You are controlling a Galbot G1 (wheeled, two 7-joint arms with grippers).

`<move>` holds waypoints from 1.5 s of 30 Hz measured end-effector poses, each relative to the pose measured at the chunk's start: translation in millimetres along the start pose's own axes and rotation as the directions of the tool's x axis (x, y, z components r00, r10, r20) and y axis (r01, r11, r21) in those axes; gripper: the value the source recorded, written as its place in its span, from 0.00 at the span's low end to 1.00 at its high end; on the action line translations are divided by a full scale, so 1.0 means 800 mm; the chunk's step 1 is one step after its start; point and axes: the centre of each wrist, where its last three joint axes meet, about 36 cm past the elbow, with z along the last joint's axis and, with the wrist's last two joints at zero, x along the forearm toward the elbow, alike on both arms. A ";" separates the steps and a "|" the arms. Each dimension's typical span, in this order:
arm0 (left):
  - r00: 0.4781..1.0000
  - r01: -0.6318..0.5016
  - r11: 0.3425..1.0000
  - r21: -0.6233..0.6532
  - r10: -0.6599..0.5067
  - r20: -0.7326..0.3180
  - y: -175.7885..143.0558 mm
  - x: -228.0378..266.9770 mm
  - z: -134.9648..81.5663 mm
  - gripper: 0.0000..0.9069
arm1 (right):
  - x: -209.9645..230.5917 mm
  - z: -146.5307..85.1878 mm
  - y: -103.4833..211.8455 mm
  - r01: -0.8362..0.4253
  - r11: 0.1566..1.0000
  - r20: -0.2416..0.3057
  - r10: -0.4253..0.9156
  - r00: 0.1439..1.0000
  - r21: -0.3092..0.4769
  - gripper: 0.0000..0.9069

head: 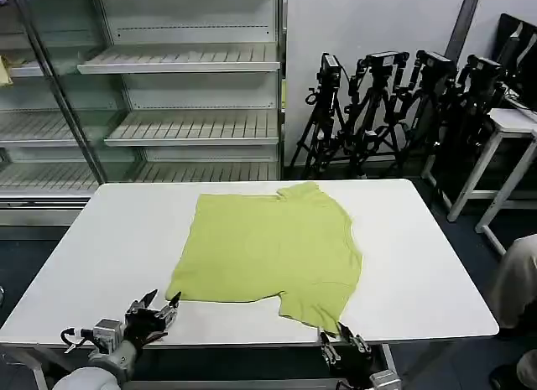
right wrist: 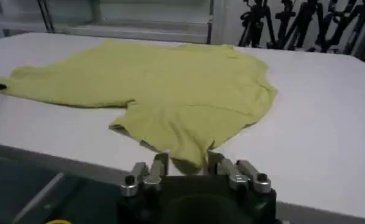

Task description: Fold and organize the clothes.

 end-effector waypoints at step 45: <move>0.986 -0.100 0.988 0.114 0.083 0.144 0.029 -0.124 -0.099 0.01 | -0.192 -0.119 -0.078 -0.078 0.992 0.221 0.054 0.974 0.103 0.00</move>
